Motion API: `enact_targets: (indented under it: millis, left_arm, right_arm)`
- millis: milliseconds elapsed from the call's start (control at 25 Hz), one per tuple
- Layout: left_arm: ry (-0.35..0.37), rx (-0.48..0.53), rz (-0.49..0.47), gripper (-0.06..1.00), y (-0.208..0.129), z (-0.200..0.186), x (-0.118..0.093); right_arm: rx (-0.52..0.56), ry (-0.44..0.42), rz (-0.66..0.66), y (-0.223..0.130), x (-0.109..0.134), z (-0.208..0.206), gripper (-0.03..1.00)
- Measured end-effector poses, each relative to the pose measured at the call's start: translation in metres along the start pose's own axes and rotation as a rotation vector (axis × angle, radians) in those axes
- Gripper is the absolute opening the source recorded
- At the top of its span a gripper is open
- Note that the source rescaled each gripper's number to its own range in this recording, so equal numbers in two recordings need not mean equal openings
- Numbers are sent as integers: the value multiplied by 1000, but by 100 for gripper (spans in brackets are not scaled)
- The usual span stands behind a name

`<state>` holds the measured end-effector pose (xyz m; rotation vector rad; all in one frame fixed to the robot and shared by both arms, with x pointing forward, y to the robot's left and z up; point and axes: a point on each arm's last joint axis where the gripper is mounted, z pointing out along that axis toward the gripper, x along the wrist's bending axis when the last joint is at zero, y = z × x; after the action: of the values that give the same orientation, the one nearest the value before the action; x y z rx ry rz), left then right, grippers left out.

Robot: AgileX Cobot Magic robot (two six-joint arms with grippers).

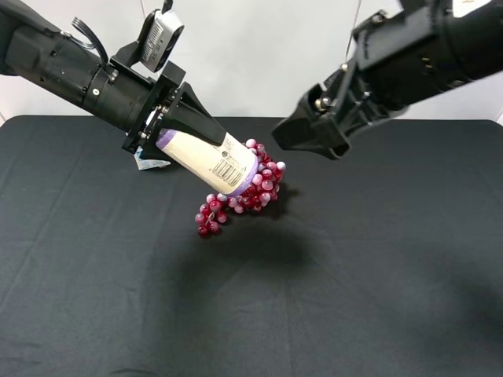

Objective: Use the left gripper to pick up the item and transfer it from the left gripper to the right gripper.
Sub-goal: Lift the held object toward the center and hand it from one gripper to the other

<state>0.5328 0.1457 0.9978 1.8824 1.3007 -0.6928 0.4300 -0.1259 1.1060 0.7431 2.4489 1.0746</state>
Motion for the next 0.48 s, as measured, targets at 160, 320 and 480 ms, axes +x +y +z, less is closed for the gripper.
enact_targets:
  millis: [160,320,480]
  left_arm:
    - [-3,-16,-5,1,1,0,0]
    - [1,-30,-6,1,3,0,0]
    - [-8,-38,-13,1,3,0,-1]
  right_arm:
    - [0,13,-28,8,0,11,100]
    - [7,77,-91,11,16,21,100]
    - [17,117,-128,12,30,37,100]
